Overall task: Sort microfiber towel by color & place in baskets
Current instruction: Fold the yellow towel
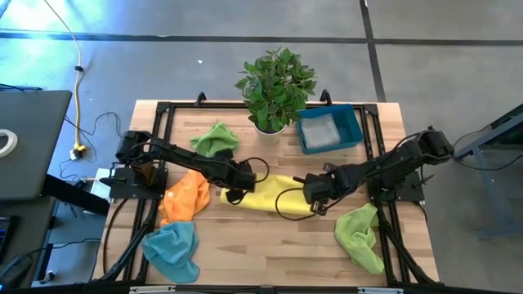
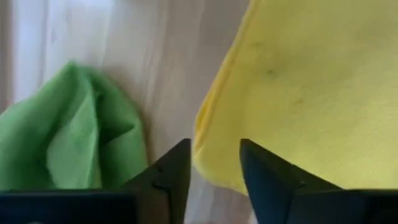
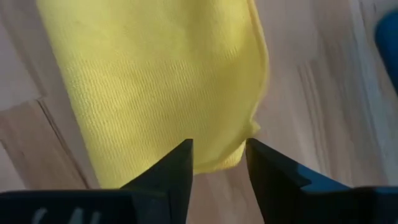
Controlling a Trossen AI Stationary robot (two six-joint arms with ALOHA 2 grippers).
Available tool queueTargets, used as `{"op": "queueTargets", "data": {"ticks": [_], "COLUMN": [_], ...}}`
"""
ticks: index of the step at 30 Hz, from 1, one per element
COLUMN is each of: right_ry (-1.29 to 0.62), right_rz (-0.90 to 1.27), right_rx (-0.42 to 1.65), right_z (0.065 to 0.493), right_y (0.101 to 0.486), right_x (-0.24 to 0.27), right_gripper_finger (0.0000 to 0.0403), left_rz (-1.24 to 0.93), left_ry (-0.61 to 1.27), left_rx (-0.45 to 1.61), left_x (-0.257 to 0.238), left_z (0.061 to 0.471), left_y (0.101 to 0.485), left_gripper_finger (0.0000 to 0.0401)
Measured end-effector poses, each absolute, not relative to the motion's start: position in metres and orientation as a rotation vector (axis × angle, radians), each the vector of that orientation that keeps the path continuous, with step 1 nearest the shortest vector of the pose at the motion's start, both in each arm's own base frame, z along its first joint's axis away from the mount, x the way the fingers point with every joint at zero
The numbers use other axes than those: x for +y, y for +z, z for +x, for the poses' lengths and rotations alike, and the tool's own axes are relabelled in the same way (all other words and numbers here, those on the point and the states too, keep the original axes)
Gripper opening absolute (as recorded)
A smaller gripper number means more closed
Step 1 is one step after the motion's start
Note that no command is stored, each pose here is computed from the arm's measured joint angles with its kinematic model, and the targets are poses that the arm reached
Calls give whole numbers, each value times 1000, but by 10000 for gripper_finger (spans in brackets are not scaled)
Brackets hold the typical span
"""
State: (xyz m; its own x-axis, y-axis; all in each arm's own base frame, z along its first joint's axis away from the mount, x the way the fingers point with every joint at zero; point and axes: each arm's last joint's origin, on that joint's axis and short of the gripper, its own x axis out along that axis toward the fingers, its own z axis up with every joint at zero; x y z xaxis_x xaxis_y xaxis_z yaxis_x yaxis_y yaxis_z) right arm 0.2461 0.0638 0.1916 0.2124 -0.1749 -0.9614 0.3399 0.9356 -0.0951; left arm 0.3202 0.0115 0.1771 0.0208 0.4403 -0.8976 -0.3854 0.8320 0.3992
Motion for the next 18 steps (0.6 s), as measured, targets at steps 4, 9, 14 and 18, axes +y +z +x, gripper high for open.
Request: {"op": "queueTargets", "data": {"ticks": [4,9,14,18], "right_ry": [-415,-535,-709,-761], "right_rz": [265,502,699,796], "right_rx": [1340,1314,1230,1157], "right_z": [245,245,243,243], "right_y": [196,196,197,197], "right_x": [63,67,76,86], "right_gripper_finger": [153,148,142,142], "left_rz": [37,-40,-91,-90], "left_ry": [682,531,382,380], "left_rx": [1466,1558,1545,1504], "left_x": [12,6,0,-1], "left_z": [314,310,318,324], "left_y": [181,183,177,173], "left_gripper_finger": [154,148,137,132]}}
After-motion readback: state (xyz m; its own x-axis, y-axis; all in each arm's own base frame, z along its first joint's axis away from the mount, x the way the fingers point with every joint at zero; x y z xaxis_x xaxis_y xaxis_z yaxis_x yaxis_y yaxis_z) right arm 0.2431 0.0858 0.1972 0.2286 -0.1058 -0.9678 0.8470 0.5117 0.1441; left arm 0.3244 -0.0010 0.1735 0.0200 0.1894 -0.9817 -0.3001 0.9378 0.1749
